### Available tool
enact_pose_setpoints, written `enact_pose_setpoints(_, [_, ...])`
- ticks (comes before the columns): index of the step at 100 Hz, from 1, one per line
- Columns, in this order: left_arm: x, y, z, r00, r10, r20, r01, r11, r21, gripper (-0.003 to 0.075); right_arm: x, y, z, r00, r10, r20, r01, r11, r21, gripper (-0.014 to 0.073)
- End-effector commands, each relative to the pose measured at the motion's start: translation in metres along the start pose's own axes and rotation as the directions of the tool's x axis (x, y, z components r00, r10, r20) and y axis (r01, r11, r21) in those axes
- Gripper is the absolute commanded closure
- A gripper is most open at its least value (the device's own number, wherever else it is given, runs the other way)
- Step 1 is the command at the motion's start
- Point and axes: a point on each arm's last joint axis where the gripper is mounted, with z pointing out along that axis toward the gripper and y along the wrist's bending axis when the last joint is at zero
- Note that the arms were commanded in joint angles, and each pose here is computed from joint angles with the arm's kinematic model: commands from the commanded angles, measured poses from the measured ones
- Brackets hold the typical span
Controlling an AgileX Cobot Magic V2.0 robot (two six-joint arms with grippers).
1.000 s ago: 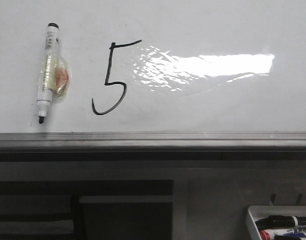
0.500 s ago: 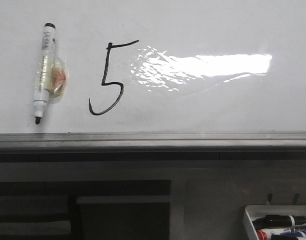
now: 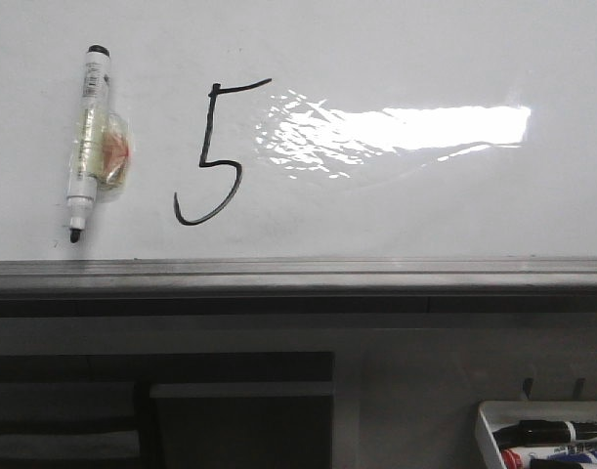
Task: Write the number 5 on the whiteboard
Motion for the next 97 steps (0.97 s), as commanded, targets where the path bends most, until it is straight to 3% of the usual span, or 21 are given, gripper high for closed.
enact_pose_setpoints(1, [0.000,0.000,0.000,0.998,-0.011,0.058,0.011,1.000,0.007,0.0741,0.002,-0.001,-0.002,0.998,-0.005,0.070,0.003,1.000,0.028,0.0656])
enact_pose_setpoints(33, [0.000,0.000,0.000,0.998,-0.011,0.059,0.011,1.000,0.007,0.0741,0.033,-0.003,-0.004,0.977,0.008,-0.215,0.004,0.999,0.054,0.0656])
enact_pose_setpoints(97, [0.000,0.000,0.000,0.998,-0.011,0.059,0.011,1.000,0.007,0.0741,0.033,-0.003,-0.004,0.978,0.008,-0.210,0.004,0.999,0.054,0.0656])
